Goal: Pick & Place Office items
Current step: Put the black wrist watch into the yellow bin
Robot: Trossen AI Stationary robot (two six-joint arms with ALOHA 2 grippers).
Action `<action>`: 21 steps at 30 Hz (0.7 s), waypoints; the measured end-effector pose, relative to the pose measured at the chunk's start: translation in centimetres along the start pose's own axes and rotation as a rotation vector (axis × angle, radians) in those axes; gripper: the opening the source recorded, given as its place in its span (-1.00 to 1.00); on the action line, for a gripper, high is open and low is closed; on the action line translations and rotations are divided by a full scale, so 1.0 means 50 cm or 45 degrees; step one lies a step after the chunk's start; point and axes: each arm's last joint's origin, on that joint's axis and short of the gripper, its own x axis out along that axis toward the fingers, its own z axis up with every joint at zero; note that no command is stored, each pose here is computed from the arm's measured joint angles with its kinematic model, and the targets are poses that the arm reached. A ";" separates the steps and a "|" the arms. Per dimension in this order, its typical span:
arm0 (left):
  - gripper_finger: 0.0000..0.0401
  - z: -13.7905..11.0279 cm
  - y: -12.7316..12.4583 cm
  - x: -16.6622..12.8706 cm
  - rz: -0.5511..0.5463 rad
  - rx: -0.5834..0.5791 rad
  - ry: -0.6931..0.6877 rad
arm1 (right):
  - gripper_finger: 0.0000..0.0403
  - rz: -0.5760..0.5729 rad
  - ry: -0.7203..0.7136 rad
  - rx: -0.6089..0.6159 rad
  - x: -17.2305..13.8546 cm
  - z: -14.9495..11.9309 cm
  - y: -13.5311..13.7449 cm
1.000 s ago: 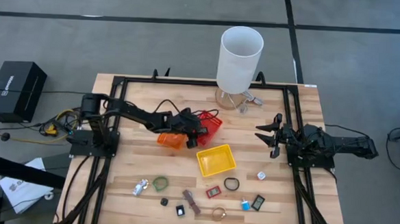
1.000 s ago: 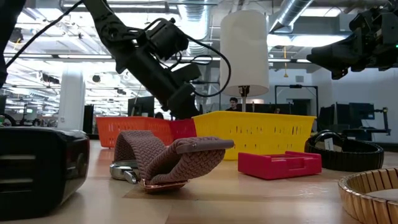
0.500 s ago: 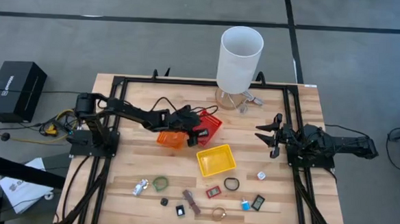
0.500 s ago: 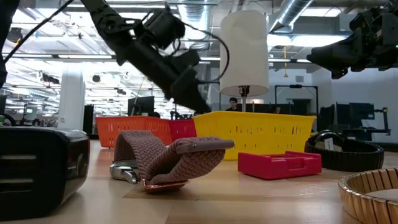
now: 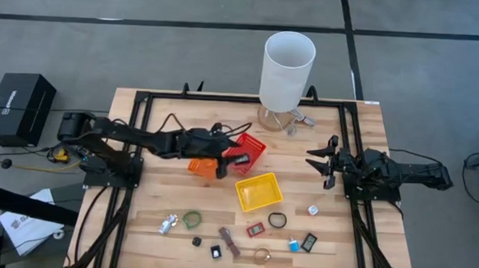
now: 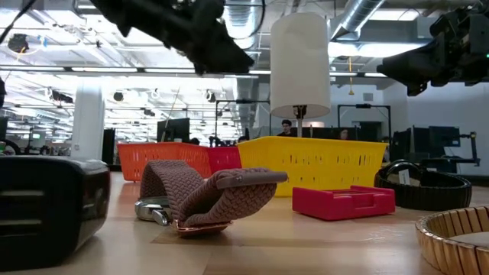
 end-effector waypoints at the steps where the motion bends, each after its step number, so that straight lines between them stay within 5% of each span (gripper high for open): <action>1: -0.12 -0.001 -0.006 -0.011 -0.016 0.004 -0.007 | -0.34 0.001 0.001 0.025 0.000 0.000 0.000; 8: -0.16 -0.024 -0.045 -0.069 -0.125 -0.012 -0.029 | -0.34 0.002 -0.097 0.201 0.000 0.015 -0.001; 14: -0.19 -0.051 -0.064 -0.104 -0.194 -0.036 -0.018 | -0.34 -0.123 -0.255 0.033 -0.004 0.039 -0.009; 21: -0.20 -0.053 -0.063 -0.127 -0.208 -0.039 -0.051 | -0.34 -0.184 -0.334 0.037 -0.006 0.051 -0.014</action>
